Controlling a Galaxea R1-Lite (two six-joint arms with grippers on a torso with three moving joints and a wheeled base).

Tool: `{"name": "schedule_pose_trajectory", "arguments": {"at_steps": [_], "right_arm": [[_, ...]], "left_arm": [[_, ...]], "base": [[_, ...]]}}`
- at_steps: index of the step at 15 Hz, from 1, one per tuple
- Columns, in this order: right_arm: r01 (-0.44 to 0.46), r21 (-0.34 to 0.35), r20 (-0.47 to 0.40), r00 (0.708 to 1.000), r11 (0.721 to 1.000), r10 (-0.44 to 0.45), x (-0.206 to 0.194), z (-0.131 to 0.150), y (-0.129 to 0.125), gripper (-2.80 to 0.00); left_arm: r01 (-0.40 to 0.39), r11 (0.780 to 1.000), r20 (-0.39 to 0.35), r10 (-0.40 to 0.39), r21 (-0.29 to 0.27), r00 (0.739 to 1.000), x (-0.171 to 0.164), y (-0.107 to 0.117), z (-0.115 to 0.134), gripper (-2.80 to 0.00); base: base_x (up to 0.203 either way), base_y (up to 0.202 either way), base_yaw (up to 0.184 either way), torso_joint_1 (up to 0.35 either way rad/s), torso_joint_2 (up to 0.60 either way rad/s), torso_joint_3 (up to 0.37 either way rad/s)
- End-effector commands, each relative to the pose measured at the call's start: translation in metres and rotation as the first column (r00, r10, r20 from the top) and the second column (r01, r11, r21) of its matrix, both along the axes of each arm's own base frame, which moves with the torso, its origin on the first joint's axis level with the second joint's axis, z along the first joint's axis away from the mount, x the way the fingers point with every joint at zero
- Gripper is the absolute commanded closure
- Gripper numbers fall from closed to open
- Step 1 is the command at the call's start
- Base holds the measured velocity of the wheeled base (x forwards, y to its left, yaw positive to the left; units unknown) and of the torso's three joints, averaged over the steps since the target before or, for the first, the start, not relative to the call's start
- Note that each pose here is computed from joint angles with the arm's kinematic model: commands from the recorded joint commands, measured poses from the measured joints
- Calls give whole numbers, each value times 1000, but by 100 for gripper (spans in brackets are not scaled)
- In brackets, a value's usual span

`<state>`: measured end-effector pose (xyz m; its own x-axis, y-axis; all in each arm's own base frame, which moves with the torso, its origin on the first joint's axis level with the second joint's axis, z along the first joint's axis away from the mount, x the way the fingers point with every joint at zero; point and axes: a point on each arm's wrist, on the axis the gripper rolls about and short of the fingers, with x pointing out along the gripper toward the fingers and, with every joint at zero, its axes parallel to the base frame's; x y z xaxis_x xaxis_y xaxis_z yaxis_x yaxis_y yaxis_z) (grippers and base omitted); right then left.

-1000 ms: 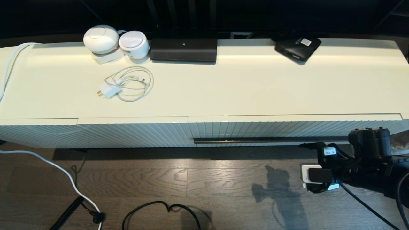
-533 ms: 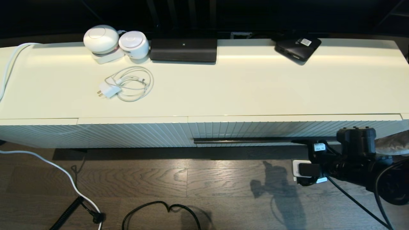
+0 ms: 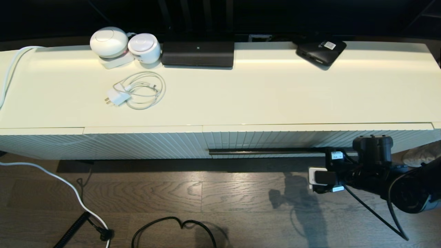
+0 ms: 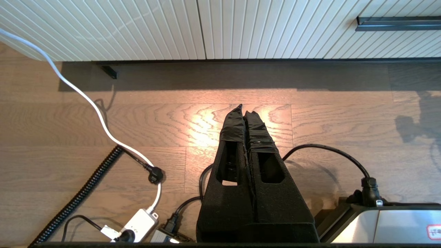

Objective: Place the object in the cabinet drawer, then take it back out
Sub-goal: Open the drawer

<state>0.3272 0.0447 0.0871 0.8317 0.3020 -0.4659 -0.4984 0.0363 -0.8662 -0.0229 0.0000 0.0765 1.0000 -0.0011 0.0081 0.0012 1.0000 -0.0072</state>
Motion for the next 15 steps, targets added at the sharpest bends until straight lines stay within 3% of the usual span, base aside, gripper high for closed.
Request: {"name": "schedule_pose_trajectory", "arguments": {"at_steps": [1, 15], "right_arm": [[-7, -5, 5, 1000, 1000, 7, 3, -3, 1, -280], [-11, -21, -64, 998, 1000, 10, -15, -16, -1, -280]], "left_arm": [[-1, 1000, 1, 1, 0, 1000, 0, 0, 0, 0], [0, 1000, 1, 0, 0, 1000, 0, 0, 0, 0]], "base": [[0, 0, 0, 0, 0, 0], [0, 0, 0, 0, 0, 0]]}}
